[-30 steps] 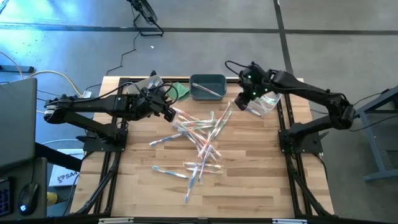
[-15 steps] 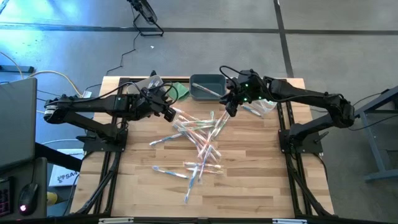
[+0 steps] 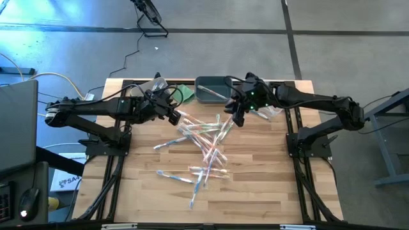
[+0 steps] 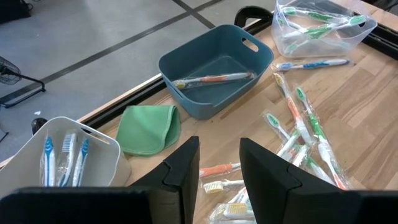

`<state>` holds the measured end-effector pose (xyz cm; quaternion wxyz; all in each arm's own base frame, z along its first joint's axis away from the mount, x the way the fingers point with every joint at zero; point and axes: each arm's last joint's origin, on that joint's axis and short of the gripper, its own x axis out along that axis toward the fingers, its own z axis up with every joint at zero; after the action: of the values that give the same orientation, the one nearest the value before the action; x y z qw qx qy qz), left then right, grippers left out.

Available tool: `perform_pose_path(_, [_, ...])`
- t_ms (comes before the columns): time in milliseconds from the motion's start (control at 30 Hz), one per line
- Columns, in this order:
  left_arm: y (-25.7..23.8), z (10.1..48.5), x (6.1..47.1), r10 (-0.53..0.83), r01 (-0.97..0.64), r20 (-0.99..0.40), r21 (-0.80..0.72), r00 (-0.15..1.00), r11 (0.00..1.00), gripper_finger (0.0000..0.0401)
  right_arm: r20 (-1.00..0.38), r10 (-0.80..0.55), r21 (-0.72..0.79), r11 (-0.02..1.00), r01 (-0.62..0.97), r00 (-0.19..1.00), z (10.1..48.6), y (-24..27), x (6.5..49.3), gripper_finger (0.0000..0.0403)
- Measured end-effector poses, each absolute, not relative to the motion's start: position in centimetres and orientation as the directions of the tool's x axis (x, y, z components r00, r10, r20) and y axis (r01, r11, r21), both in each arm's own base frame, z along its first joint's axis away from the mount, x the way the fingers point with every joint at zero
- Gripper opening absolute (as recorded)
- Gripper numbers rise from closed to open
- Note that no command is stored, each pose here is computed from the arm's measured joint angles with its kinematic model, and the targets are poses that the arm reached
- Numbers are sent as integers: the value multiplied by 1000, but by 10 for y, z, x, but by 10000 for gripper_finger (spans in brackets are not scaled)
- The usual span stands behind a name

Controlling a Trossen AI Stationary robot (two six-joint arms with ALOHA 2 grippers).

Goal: Pick & Place Toothbrushes
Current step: Put the orange toothbrush into the blue bin

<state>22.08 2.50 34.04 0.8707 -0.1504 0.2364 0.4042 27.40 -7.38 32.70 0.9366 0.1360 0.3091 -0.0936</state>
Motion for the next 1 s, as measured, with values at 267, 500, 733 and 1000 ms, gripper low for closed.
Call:
perform_pose_path(267, [24,340,221,603,-760,-549,-96,579,642,113,-609,-114,167,949,267,785,327,-66,276,93])
perform_pose_path(500, [16,340,222,558,-723,-561,-110,611,682,113,-614,-90,167,956,240,784,326,-58,278,93])
perform_pose_path(733, [-5,338,221,501,-652,-575,-76,647,755,113,-614,-68,167,963,213,786,326,-50,279,93])
perform_pose_path(1000, [-29,321,203,455,-685,-714,-46,531,727,113,-615,-66,167,963,211,786,326,-49,279,93])
